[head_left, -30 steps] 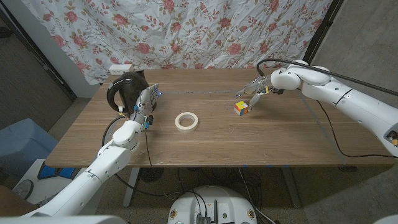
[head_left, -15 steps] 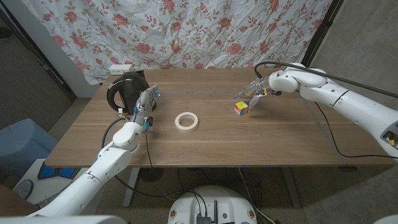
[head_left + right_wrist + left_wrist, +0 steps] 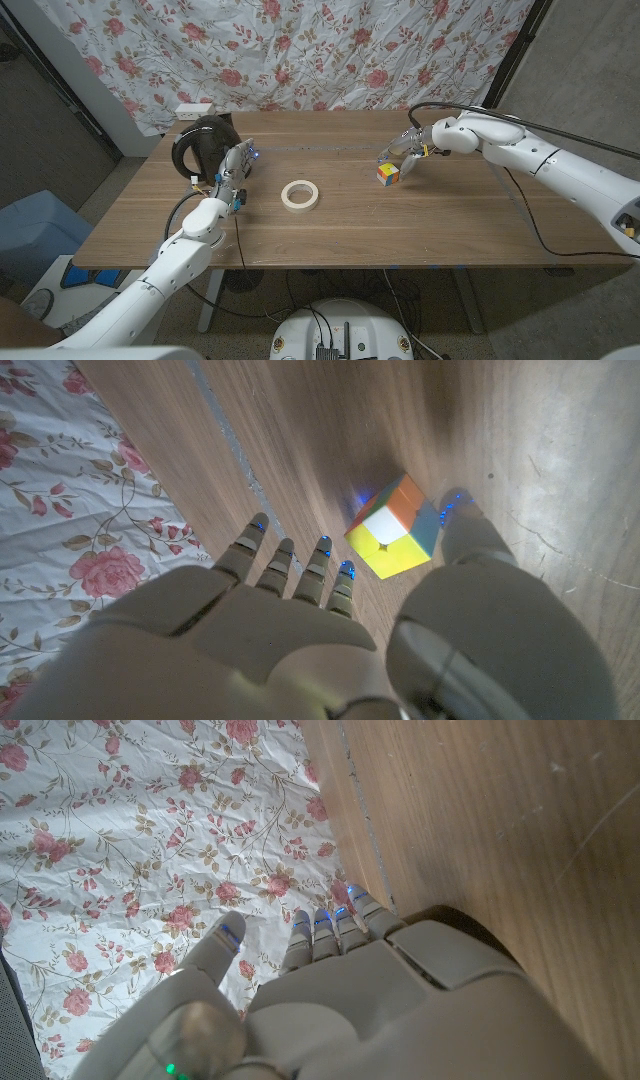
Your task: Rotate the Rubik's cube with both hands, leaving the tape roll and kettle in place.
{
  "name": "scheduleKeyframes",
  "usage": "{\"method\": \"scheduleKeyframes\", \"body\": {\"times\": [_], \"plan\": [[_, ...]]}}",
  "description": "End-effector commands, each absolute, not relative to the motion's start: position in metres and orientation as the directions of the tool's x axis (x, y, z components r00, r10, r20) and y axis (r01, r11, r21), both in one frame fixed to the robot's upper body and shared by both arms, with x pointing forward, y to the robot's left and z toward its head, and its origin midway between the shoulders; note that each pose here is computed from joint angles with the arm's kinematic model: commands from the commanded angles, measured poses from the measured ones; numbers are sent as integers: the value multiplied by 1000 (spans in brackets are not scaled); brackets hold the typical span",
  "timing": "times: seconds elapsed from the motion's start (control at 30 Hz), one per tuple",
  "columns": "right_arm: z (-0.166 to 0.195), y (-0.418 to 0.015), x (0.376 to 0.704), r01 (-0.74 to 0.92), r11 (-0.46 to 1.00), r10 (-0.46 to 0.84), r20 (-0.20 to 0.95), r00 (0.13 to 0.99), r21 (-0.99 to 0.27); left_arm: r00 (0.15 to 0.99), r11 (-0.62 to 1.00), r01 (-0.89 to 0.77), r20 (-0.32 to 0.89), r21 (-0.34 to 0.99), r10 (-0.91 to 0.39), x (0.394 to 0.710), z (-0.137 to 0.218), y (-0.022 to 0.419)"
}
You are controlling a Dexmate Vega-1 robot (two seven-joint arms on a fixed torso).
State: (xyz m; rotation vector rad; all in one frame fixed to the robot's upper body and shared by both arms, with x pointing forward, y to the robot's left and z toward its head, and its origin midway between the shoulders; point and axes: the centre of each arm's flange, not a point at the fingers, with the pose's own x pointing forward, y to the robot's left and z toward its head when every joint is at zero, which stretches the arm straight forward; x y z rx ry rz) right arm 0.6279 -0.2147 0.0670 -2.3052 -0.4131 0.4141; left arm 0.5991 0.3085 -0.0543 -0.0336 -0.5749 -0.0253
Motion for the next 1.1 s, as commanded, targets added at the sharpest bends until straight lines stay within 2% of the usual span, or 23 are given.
{"method": "scheduleKeyframes", "body": {"times": [0.03,1.1], "plan": [[65,-218,630,209,-636,451,-137,882,-743,843,999,39,538,-31,-16,600,-57,307],[54,-226,631,327,-583,528,-42,848,-743,851,998,51,525,-32,-27,600,-62,305]]}}
